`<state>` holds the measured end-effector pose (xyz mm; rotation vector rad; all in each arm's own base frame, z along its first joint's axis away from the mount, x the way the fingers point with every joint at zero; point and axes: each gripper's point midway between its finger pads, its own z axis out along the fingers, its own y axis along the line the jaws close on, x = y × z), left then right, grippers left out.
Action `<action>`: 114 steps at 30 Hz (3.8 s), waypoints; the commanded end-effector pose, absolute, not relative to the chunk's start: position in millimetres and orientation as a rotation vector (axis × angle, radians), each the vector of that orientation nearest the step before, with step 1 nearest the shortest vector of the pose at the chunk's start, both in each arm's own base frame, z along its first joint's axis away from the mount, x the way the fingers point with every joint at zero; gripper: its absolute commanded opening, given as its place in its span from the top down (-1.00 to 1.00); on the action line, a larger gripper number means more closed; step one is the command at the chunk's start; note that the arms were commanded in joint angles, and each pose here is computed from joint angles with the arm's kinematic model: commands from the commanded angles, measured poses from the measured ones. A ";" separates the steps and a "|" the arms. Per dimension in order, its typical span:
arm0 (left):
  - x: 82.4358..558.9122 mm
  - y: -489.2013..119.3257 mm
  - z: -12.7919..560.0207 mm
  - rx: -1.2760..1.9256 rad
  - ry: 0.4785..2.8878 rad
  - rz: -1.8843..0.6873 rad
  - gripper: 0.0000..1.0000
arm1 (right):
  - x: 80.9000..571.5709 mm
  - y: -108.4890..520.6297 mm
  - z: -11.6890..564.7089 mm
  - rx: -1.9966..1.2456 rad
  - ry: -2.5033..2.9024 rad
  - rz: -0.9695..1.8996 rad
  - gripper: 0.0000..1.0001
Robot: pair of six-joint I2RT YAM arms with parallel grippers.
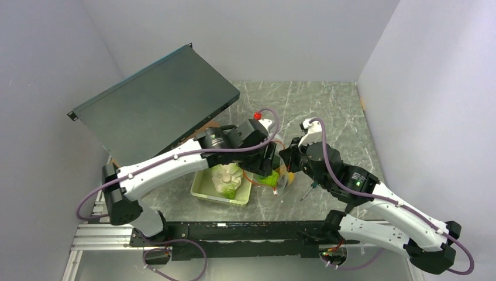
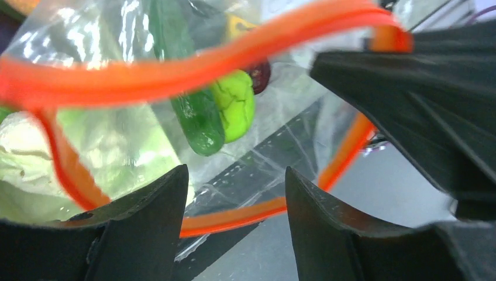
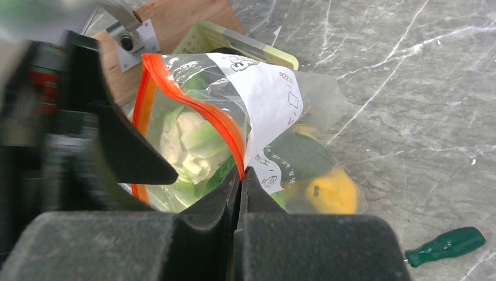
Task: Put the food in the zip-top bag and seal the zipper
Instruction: Place the fake vegetable in the zipper food storage bag, then pick up the fake fruit from the bin, then place the fake fruit in the zipper food storage bag.
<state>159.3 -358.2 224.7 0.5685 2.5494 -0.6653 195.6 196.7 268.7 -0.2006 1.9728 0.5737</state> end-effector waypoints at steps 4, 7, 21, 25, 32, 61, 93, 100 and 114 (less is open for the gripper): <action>148.3 -357.7 292.6 0.522 2.274 -1.000 -0.31 | 201.7 187.3 282.3 -0.147 1.907 0.549 1.00; 148.0 -340.2 292.6 0.466 2.238 -0.991 -0.33 | 201.2 178.0 278.0 -0.124 1.910 0.520 1.00; 177.1 -250.5 246.5 0.190 2.184 -0.616 -0.88 | 198.2 111.4 278.1 0.082 1.858 0.344 1.00; 195.7 -256.2 235.9 0.161 2.151 -0.532 -0.86 | 198.0 114.4 274.9 0.075 1.868 0.351 1.00; 237.7 -275.9 207.0 0.019 2.162 -0.368 -0.67 | 197.8 116.4 276.4 0.068 1.874 0.356 1.00; 331.5 -317.3 98.1 -0.740 2.256 -0.282 -0.38 | 191.7 110.3 272.7 0.071 1.875 0.374 1.00; 309.3 -298.7 145.1 -0.616 2.167 -0.275 0.57 | 194.0 114.9 273.7 0.058 1.872 0.375 1.00; 266.0 -298.6 180.8 -0.442 2.265 -0.473 0.84 | 196.9 120.7 271.7 0.048 1.876 0.375 1.00; 171.1 -315.2 260.1 0.068 2.135 -1.206 0.97 | 201.4 137.9 274.5 0.008 1.891 0.401 1.00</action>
